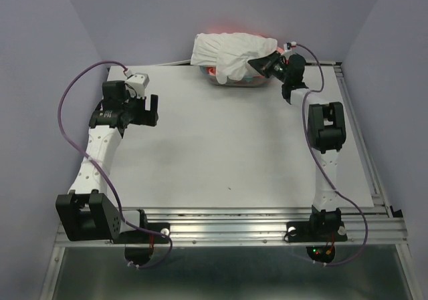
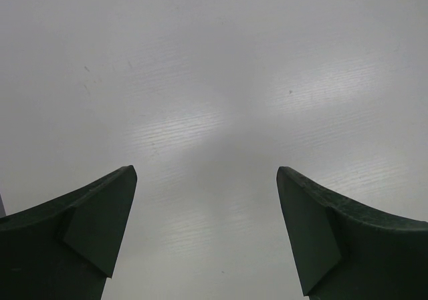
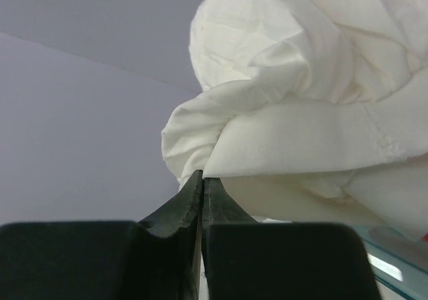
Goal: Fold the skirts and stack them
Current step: Grab the skirt from the pile, then move the skirt to the center of the board
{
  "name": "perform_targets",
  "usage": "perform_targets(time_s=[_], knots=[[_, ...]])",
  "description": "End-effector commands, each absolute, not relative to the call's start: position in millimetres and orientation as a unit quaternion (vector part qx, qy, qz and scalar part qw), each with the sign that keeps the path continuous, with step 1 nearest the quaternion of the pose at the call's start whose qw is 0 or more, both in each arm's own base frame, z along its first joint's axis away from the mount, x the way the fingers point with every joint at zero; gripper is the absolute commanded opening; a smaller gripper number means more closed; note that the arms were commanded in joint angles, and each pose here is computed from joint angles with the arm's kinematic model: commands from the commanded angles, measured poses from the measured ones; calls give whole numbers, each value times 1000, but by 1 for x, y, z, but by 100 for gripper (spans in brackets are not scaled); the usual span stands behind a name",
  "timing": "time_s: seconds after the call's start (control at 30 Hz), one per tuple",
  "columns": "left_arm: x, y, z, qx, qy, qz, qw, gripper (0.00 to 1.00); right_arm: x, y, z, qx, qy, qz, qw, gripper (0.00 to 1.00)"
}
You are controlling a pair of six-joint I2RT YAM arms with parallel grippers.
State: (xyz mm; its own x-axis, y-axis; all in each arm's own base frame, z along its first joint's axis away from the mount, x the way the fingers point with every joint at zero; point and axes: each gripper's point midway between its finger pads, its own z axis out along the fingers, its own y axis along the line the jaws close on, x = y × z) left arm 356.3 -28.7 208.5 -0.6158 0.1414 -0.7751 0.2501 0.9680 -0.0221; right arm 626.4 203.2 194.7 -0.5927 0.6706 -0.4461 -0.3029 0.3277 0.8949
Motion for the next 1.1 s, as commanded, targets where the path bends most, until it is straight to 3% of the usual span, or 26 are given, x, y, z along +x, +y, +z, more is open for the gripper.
perform_targets(time_s=[0.0, 0.13, 0.3, 0.67, 0.87, 0.97, 1.07], knots=[[355, -28, 211, 109, 895, -62, 428, 99, 615, 213, 299, 43, 617, 606, 499, 1], [355, -27, 215, 108, 895, -57, 429, 99, 584, 217, 381, -38, 570, 619, 539, 1], [354, -22, 222, 95, 894, -51, 435, 99, 512, 221, 496, -175, 496, 619, 583, 1], [352, 5, 262, 69, 872, -80, 479, 99, 402, 218, 596, -316, 417, 585, 620, 1], [347, -6, 292, 101, 847, -97, 512, 99, 388, 232, 553, -327, 470, 576, 583, 1], [336, -14, 297, 144, 836, -102, 519, 98, 383, 263, 463, -324, 545, 585, 506, 1], [327, -22, 292, 192, 827, -106, 518, 96, 370, 285, 417, -349, 568, 547, 506, 1]])
